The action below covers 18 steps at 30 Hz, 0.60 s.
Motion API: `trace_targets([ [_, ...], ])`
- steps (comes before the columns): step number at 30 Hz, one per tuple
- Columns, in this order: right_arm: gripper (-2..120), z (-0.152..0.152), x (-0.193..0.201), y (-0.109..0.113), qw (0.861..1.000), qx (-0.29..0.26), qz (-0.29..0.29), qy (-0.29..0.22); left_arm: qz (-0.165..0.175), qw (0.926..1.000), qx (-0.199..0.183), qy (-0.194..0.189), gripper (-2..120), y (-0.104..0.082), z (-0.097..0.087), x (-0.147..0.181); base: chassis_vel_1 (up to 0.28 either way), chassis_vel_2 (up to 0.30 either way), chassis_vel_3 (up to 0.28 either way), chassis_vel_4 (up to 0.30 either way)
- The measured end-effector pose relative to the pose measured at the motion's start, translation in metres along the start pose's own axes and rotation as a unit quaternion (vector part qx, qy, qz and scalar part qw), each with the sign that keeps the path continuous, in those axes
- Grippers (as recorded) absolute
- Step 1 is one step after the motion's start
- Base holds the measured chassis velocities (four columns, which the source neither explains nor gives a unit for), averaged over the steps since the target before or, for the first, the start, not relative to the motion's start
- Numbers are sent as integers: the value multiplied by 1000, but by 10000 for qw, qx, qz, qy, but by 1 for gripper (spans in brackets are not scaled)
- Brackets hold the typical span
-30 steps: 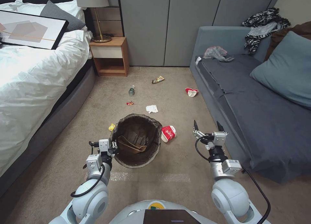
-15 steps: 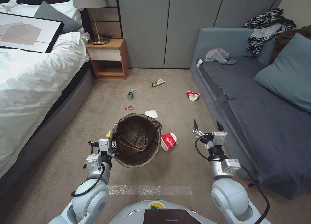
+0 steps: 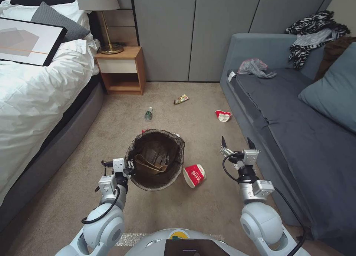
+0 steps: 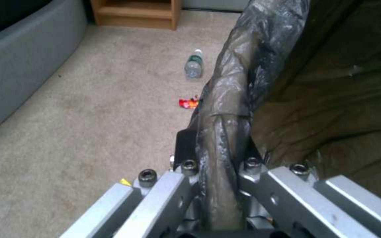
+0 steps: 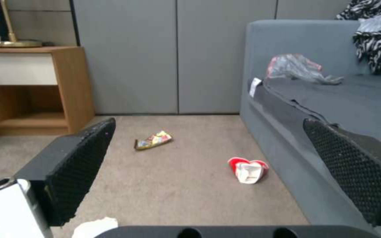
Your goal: Pick up the trash bin, then pick up the garbage from the floor and place it into the trash bin.
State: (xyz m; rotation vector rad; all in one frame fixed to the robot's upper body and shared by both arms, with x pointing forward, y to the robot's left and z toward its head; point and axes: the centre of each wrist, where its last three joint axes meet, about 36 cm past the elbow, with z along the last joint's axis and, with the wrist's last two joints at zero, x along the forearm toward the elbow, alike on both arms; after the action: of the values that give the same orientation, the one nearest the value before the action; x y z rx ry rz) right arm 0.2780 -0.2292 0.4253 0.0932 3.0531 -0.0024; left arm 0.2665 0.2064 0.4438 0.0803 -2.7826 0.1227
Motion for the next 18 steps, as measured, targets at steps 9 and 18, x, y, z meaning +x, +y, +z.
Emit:
trace_targets([
  [9, 100, 1, -2, -3, 10000, 39, -64, 39, -11, 10000, -4, -9, 0, 0, 0, 0, -7, 11, 7, -9],
  [18, 100, 0, -11, -17, 9969, 25, -613, 501, -8, 10000, -18, -7, 0, 1, 0, 2, 0, 0, 0, 0],
])
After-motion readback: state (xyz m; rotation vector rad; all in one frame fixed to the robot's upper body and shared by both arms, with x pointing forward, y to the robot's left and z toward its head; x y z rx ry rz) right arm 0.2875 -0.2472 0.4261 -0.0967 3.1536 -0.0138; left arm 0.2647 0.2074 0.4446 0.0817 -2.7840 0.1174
